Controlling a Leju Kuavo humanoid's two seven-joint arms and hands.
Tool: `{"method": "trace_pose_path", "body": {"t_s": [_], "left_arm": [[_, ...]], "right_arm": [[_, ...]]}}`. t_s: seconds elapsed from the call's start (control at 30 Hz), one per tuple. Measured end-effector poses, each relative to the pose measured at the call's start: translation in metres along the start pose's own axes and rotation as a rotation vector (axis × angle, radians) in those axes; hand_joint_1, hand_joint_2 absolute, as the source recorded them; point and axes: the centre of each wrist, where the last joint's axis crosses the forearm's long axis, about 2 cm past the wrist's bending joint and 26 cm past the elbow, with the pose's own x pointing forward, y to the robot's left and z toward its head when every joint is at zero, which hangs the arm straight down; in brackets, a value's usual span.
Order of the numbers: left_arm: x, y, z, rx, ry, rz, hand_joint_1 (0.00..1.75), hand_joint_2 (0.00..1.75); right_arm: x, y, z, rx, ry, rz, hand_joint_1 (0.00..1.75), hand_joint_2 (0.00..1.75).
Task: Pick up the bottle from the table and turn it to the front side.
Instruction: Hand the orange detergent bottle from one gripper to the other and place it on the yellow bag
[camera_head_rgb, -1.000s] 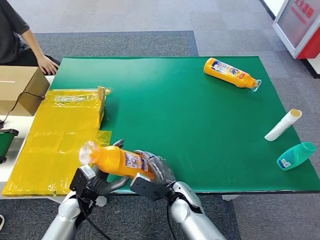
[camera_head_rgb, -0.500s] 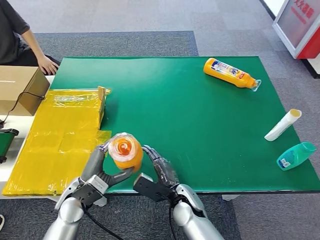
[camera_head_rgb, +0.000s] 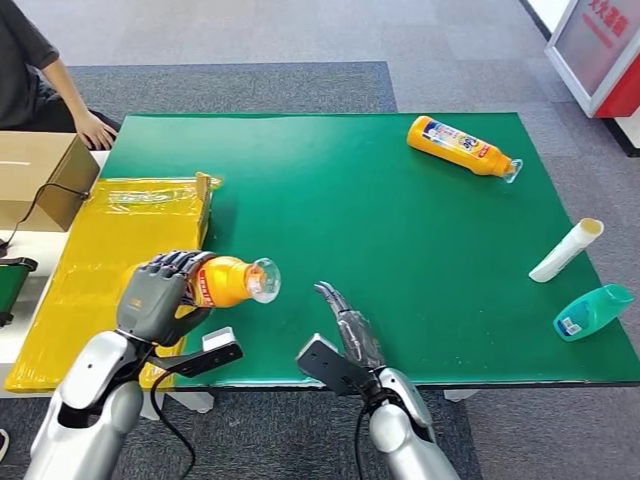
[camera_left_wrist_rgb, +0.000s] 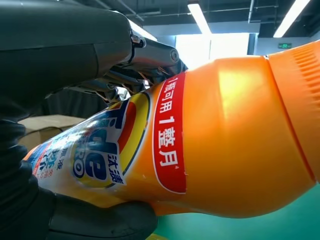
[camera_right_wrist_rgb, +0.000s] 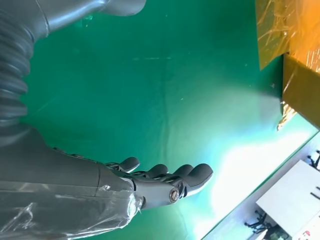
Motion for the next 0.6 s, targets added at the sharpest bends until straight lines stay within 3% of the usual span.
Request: {"method": "trace_pose_path", "body": {"t_s": [0.3, 0.6], "left_arm": [[-0.061, -0.015, 0.010, -0.139, 0.078, -0.335, 1.75, 1.75], [-0.102, -0.040, 0.005, -0.257, 0.201, -0.408, 1.75, 1.75]], "right_arm": [[-0.007, 0.002, 0.014, 0.012, 0.019, -0.025, 0.00, 1.75], [-0.015, 0.006, 0.018, 0.035, 0.035, -0.046, 0.00, 1.75]]}}
